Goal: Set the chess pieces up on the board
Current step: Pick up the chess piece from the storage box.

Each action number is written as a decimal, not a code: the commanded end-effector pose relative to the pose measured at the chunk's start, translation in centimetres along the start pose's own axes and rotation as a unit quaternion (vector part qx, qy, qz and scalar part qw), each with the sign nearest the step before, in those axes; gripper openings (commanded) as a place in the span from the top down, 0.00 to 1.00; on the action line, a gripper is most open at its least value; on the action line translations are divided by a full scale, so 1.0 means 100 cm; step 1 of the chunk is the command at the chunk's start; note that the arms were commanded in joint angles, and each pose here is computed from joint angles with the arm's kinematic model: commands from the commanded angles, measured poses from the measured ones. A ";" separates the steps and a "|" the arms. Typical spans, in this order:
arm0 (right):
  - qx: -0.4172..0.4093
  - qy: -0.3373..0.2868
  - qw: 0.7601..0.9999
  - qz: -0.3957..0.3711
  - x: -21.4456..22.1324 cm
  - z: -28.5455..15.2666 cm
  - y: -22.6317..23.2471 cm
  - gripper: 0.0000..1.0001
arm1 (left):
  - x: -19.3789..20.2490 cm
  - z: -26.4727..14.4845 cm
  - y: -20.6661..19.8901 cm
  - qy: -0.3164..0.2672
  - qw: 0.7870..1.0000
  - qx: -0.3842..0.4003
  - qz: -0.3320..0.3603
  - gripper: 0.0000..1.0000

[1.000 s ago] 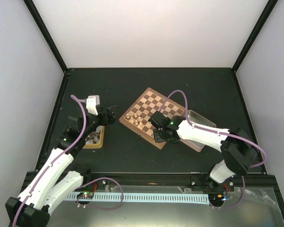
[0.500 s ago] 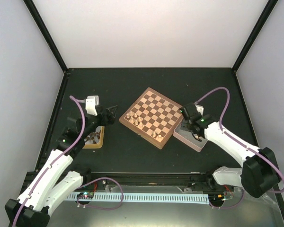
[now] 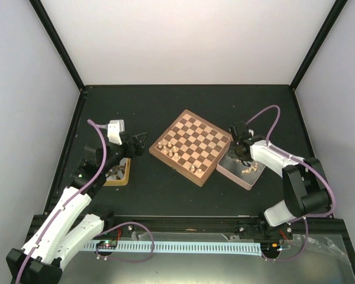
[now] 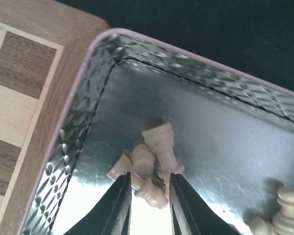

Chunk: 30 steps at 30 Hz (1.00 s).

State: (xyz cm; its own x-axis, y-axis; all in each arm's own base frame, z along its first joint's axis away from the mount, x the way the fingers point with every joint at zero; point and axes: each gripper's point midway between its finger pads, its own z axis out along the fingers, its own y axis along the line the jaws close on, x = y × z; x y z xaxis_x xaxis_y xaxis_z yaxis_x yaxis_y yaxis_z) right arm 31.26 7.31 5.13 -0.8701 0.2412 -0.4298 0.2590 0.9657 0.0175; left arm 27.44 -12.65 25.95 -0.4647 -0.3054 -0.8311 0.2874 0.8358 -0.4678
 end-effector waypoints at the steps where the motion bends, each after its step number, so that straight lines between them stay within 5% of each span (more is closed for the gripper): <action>1: -0.023 -0.018 1.000 0.002 -0.021 0.004 0.015 0.80 | -0.008 -0.003 -0.003 -0.008 1.000 0.002 0.000 0.05; 20: 0.017 -0.004 1.000 -0.006 -0.019 0.021 0.008 0.86 | -0.007 0.006 -0.001 -0.001 1.000 -0.003 -0.003 0.05; 23: 0.018 -0.015 1.000 -0.006 -0.025 0.016 0.007 0.95 | -0.007 0.006 0.000 -0.001 1.000 -0.003 -0.004 0.04; 30: 0.004 -0.050 0.999 -0.017 -0.041 -0.017 0.007 0.95 | -0.006 0.006 0.000 -0.001 1.000 -0.003 -0.006 0.05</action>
State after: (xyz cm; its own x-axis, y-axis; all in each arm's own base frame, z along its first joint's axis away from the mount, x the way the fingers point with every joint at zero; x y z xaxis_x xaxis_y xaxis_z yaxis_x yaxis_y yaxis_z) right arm 33.22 7.51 4.59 -0.8778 0.2091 -0.4310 0.2406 0.9704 -0.0192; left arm 27.98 -12.84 24.86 -0.4946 -0.2947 -0.8176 0.2696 0.8423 -0.4668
